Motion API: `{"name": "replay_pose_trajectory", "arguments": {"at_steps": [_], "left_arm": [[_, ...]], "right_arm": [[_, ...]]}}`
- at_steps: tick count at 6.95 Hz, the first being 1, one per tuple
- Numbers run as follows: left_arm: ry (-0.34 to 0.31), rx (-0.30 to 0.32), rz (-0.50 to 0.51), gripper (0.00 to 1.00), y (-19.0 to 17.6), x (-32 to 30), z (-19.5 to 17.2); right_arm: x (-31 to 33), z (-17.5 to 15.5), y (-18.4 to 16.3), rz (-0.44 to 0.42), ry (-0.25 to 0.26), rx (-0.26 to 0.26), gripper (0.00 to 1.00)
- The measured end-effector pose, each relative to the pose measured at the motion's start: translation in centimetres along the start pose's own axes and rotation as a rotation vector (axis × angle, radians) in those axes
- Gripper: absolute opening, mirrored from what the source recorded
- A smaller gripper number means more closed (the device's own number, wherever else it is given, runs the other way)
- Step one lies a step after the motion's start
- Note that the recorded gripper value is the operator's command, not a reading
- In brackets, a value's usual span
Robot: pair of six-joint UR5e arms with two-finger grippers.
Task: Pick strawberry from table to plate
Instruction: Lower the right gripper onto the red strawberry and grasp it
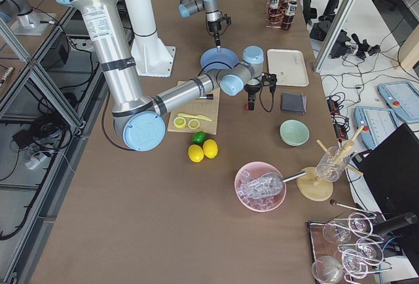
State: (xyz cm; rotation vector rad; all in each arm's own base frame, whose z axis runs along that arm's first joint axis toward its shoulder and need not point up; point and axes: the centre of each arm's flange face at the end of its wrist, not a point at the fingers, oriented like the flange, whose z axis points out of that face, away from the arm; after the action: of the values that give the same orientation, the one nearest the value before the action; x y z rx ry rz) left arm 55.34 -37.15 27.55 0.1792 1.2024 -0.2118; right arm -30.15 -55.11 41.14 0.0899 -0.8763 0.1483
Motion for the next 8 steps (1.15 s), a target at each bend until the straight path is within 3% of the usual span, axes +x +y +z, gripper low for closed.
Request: {"name": "replay_pose_trajectory", "arguments": {"at_steps": [1,2,5,8], "left_arm": [[-0.003,-0.001,0.001,0.00,0.1,-0.2,0.0],[-0.006,0.000,0.002,0.97,0.0,-0.4,0.0],[-0.005,0.019,0.002,0.98,-0.7,-0.6,-0.5],[-0.004,0.030,0.000,0.98,-1.4,-1.3,-1.3]], "right_arm": [[-0.2,0.3,0.3,-0.005,0.001,-0.005,1.00],[-0.5,0.7,0.7,-0.009,0.004,-0.008,1.00],[-1.9,2.2,1.8,-0.032,0.023,-0.001,1.00],[-4.5,4.7,0.7,-0.038,0.051,0.007,1.00]]}}
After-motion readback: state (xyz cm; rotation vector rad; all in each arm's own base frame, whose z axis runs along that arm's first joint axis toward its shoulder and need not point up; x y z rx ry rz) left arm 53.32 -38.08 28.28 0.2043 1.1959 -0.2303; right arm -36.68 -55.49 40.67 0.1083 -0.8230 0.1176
